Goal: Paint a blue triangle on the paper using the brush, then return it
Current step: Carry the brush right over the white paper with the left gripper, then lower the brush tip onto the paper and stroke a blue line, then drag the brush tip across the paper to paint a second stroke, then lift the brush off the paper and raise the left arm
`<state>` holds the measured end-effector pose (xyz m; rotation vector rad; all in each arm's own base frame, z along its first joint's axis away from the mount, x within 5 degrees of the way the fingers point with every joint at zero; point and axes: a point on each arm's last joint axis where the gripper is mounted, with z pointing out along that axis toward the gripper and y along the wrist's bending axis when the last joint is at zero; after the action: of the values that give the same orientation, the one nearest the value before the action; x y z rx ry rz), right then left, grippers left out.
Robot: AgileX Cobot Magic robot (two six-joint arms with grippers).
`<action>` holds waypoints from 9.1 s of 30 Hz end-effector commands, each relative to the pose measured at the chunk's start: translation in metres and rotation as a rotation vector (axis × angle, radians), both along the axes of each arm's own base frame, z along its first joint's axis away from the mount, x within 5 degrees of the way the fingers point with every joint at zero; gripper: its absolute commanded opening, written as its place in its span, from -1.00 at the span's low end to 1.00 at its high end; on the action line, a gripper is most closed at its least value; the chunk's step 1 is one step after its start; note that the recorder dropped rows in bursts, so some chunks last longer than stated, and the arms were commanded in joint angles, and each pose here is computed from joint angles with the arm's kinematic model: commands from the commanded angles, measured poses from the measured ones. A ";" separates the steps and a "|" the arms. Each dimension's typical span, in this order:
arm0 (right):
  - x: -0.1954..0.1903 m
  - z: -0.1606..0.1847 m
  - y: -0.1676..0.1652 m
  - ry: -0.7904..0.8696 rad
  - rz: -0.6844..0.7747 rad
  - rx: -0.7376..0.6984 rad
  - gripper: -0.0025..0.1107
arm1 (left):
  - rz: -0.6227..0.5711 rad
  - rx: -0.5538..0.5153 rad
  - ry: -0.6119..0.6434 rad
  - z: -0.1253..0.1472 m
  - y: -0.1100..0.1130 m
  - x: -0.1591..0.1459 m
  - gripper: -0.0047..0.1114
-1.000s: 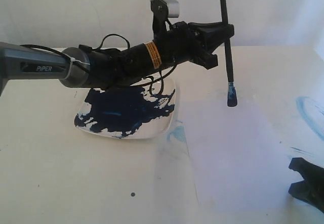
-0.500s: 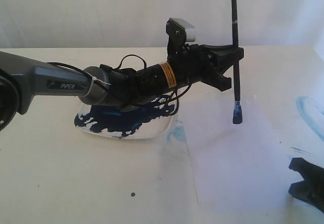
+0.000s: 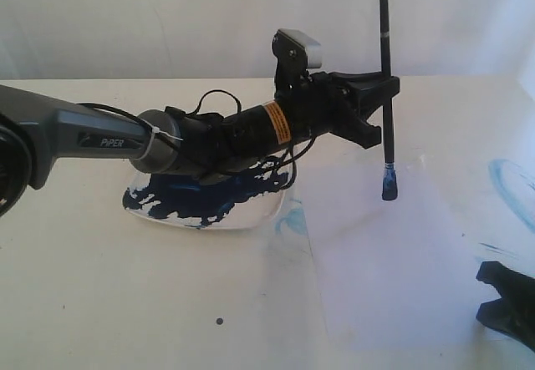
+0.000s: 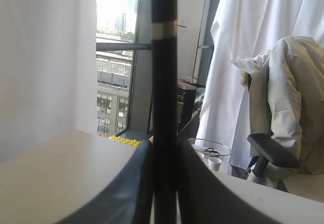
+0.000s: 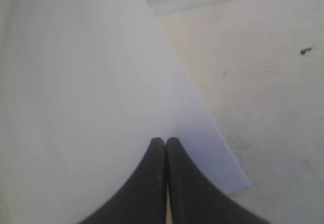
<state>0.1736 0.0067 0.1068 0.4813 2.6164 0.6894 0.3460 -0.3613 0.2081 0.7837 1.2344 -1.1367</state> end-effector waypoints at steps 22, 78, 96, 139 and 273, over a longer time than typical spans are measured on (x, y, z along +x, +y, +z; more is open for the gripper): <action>-0.005 -0.006 -0.006 0.040 0.007 -0.087 -0.96 | 0.209 -0.015 0.075 0.001 -0.010 0.003 -0.92; -0.005 -0.006 -0.006 0.040 0.001 -0.084 -0.96 | 0.253 0.254 0.069 0.013 -0.007 -0.001 -0.92; -0.005 -0.006 -0.006 0.039 0.002 -0.082 -0.96 | 0.288 0.363 0.056 0.018 -0.002 -0.001 -0.92; -0.005 -0.006 -0.006 0.040 0.001 -0.084 -0.96 | -0.232 0.455 -0.370 0.048 0.014 -0.032 -0.92; -0.005 -0.007 -0.008 0.047 -0.005 -0.100 -0.96 | -0.269 0.358 -0.413 0.091 -0.037 -0.023 -0.92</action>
<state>0.1736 0.0065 0.1067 0.4803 2.6177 0.6866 0.3224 -0.3897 0.2940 1.5151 0.9422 -0.9711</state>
